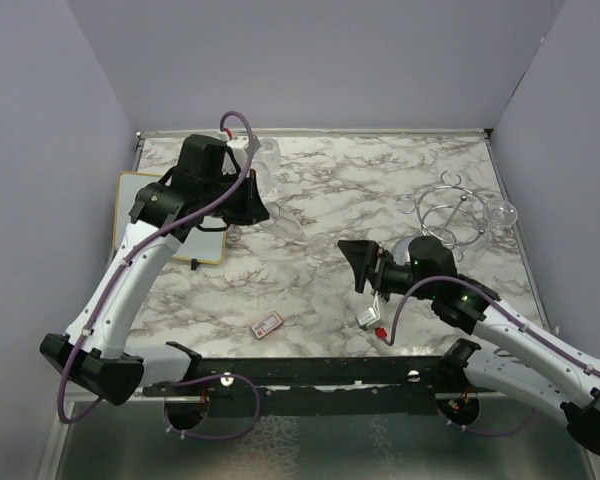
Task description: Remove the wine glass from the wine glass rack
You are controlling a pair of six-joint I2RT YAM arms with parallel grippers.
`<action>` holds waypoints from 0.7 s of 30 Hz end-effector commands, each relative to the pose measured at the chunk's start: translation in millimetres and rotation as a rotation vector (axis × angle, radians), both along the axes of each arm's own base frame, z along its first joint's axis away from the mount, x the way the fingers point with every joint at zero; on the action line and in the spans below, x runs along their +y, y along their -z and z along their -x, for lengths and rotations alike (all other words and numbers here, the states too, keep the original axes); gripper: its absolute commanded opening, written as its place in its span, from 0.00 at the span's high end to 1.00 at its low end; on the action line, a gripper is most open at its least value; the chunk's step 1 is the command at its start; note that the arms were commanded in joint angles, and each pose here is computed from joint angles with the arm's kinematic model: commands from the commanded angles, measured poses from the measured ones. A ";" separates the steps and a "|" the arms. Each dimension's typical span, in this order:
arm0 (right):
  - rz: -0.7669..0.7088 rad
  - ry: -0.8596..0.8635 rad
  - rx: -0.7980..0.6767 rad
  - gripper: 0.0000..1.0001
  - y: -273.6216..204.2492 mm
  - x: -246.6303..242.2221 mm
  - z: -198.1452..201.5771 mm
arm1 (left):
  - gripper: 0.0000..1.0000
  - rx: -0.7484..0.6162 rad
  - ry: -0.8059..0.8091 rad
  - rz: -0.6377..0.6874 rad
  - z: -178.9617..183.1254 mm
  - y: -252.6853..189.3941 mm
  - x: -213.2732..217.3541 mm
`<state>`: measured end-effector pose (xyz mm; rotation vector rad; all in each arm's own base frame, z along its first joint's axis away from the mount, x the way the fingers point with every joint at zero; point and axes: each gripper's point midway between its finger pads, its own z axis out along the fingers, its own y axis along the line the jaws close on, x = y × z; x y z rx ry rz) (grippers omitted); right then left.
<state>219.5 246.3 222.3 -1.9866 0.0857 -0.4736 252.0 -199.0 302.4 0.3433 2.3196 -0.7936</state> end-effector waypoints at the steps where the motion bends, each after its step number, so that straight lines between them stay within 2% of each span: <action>1: -0.153 -0.018 0.215 0.00 -27.8 12.0 13.4 | 1.00 -0.040 -0.159 -0.191 -24.8 12.3 34.5; 7: -0.530 0.092 0.669 0.00 -101.7 26.0 10.0 | 1.00 -0.028 -0.259 -0.430 -53.4 48.2 66.6; 11: -0.698 0.141 0.865 0.00 -140.3 31.5 4.6 | 1.00 -0.027 -0.286 -0.499 -69.3 55.9 73.0; 12: -0.791 0.177 0.911 0.00 -154.4 29.8 -3.2 | 1.00 -0.028 -0.295 -0.511 -73.2 56.2 74.4; 15: -1.116 0.435 1.050 0.00 -178.9 9.9 -46.4 | 1.00 -0.032 -0.317 -0.553 -84.4 58.3 80.3; 16: -1.184 0.538 1.075 0.00 -179.8 2.9 -60.4 | 1.00 -0.030 -0.317 -0.562 -87.9 59.7 81.6; 17: -1.210 0.639 1.083 0.00 -177.0 -3.1 -71.8 | 1.00 -0.021 -0.316 -0.570 -90.9 61.9 83.2; 20: -1.126 0.840 1.074 0.00 -155.0 -4.5 -92.9 | 1.00 0.003 -0.315 -0.560 -101.4 63.2 83.2; 21: -1.138 0.892 1.064 0.00 -152.9 -7.3 -99.8 | 1.00 0.006 -0.310 -0.550 -104.5 62.7 81.0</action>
